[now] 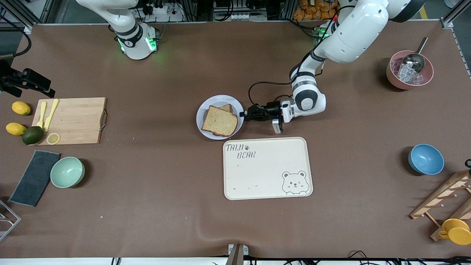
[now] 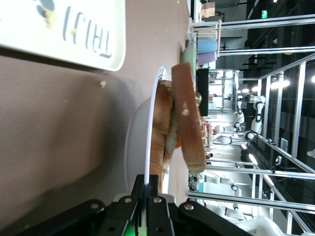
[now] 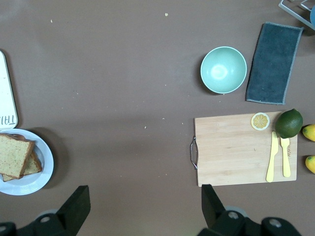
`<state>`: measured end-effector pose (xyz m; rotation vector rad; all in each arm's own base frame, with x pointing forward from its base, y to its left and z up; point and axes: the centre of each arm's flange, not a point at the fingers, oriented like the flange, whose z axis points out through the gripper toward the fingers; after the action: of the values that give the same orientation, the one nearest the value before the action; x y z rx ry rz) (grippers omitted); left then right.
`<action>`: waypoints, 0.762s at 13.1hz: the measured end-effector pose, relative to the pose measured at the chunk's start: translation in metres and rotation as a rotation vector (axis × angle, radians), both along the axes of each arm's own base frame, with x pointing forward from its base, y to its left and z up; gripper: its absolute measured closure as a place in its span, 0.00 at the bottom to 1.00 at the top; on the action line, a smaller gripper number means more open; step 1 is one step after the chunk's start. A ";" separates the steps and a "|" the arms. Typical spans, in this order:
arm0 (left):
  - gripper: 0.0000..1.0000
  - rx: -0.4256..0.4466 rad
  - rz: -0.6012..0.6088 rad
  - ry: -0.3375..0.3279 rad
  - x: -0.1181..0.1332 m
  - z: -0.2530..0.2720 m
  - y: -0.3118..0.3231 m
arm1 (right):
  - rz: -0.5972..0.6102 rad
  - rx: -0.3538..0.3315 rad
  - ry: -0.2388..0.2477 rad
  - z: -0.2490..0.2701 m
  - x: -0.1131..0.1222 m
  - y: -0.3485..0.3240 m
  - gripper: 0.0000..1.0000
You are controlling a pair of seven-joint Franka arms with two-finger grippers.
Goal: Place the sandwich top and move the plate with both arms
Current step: 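Slide the plate with the left gripper toward the bear tray, then push the plate onto the bear tray with the left gripper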
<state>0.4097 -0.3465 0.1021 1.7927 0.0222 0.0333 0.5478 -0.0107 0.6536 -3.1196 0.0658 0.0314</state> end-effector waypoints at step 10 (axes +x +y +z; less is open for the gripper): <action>0.96 -0.097 0.099 -0.035 0.040 0.040 0.011 | 0.006 0.000 0.008 -0.003 0.001 0.003 0.00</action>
<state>0.4493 -0.3358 0.1419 1.6929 0.0863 0.1329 0.5491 -0.0072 0.6505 -3.1197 0.0559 0.0439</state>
